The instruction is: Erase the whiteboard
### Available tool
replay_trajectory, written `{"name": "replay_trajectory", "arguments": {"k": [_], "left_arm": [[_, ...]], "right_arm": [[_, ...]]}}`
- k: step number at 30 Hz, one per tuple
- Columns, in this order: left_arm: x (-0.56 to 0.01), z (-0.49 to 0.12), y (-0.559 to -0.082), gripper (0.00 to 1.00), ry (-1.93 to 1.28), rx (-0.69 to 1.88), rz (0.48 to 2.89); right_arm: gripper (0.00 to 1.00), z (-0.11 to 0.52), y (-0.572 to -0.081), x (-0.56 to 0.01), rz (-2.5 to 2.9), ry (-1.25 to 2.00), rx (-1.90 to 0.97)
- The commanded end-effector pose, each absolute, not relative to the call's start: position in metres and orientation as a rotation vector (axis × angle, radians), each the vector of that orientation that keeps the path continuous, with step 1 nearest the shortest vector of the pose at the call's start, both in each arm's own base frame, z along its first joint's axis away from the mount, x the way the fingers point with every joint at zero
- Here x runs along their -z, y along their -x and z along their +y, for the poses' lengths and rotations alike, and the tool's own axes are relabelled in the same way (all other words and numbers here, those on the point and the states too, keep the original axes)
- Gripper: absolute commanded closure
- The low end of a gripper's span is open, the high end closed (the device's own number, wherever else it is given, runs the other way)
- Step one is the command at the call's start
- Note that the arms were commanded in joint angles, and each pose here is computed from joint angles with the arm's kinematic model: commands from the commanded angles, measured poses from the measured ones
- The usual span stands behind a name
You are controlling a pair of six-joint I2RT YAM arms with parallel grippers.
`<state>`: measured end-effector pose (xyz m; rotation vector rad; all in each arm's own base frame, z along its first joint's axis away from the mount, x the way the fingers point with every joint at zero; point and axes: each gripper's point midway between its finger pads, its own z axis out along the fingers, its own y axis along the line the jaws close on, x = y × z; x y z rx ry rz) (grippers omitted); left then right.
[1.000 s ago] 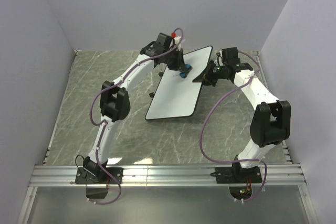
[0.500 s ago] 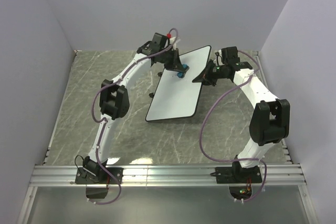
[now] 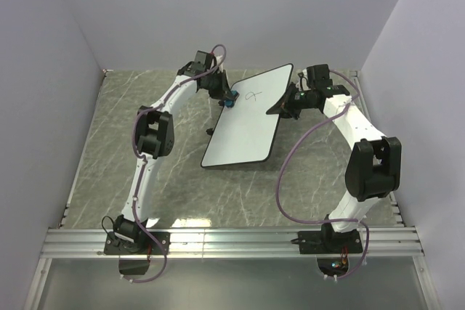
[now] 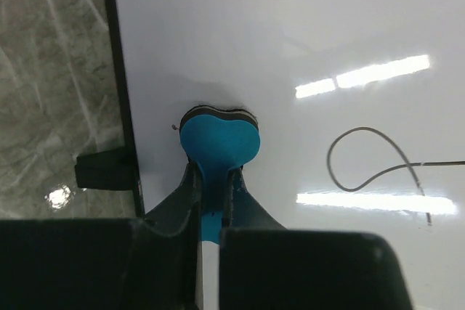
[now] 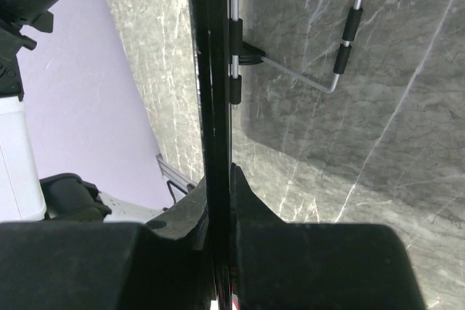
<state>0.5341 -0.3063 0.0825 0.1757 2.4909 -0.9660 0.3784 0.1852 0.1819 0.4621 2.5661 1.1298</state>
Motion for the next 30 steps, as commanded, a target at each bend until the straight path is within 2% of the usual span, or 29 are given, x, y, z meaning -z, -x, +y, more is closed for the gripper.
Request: {"name": "replay_trajectory", "arguments": {"k": [1,7,12,16,20,26,30], "left_arm": [[-0.141,-0.378,-0.494,1.0,-0.409,1.138,2.367],[-0.219,-0.425,-0.472,1.0,-0.511,1.302,2.125],[-0.228,-0.458,-0.444,1.0,-0.626,1.379,2.087],[-0.208,-0.457,-0.444,1.0,-0.603,1.347,2.135],[-0.178,-0.442,-0.475,1.0,-0.454,1.23,2.228],[-0.093,-0.373,-0.542,1.0,-0.076,0.928,2.392],[-0.057,-0.356,-0.543,1.0,-0.043,0.858,2.478]], "right_arm": [[1.0,0.18,-0.351,-0.146,2.738,-0.367,-1.018],[1.0,0.182,-0.341,-0.147,2.762,-0.303,-1.031],[1.0,0.182,-0.333,-0.147,2.785,-0.282,-1.015],[1.0,0.181,-0.33,-0.147,2.79,-0.277,-1.006],[1.0,0.181,-0.329,-0.147,2.792,-0.278,-1.01],[1.0,0.183,-0.323,-0.149,2.792,-0.265,-1.015],[1.0,0.183,-0.319,-0.149,2.797,-0.263,-1.004]]}}
